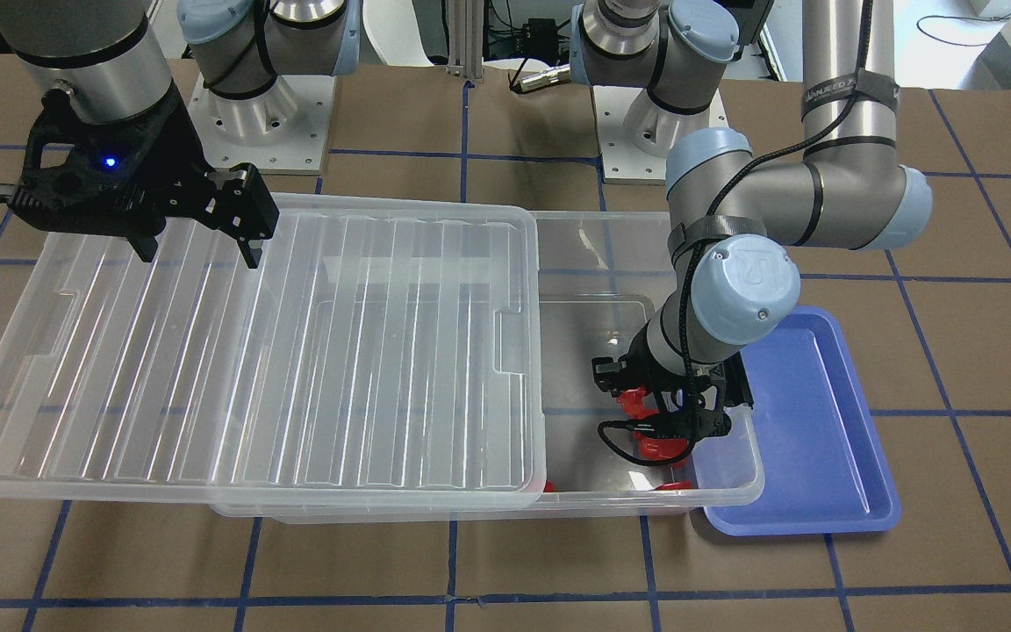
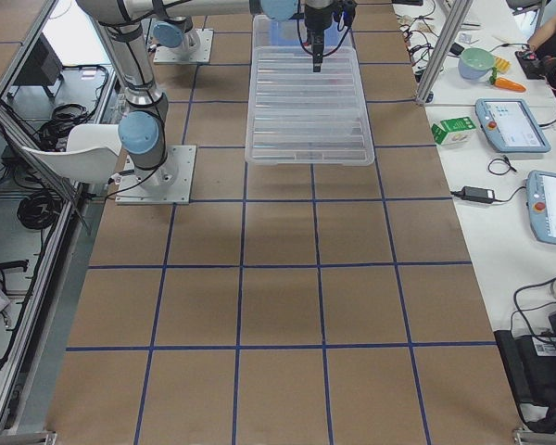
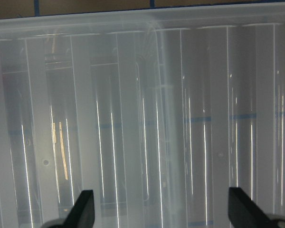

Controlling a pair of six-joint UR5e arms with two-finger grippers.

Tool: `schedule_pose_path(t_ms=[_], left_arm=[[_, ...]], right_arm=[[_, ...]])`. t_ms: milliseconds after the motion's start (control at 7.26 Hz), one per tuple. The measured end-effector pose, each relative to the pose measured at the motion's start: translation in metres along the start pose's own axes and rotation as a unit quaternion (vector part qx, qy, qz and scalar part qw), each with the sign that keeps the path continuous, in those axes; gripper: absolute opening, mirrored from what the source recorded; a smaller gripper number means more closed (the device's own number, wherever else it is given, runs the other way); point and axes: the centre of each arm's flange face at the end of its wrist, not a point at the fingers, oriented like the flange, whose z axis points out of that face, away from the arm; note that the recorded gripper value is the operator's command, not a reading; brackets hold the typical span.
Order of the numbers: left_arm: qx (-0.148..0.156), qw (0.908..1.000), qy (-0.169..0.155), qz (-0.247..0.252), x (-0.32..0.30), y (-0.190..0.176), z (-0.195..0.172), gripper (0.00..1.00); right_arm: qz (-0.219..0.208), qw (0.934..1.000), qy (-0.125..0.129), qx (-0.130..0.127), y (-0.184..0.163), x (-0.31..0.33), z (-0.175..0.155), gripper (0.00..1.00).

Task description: Place red block in blue tray from box

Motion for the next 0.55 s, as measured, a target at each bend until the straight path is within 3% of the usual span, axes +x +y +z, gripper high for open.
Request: schedule_pose_path(t_ms=[275,551], left_arm=[[0.005,1.0000,0.001,-0.003,-0.005,0.007,-0.079,0.00],[0.005,0.9999,0.005,-0.009,-0.064,0.005,-0.129,0.00]], right_arm=[[0.000,1.0000,0.000,0.000,0.000,0.000,0.000,1.00],[0.001,1.0000,-0.001,0.001,0.000,0.000,0.000,1.00]])
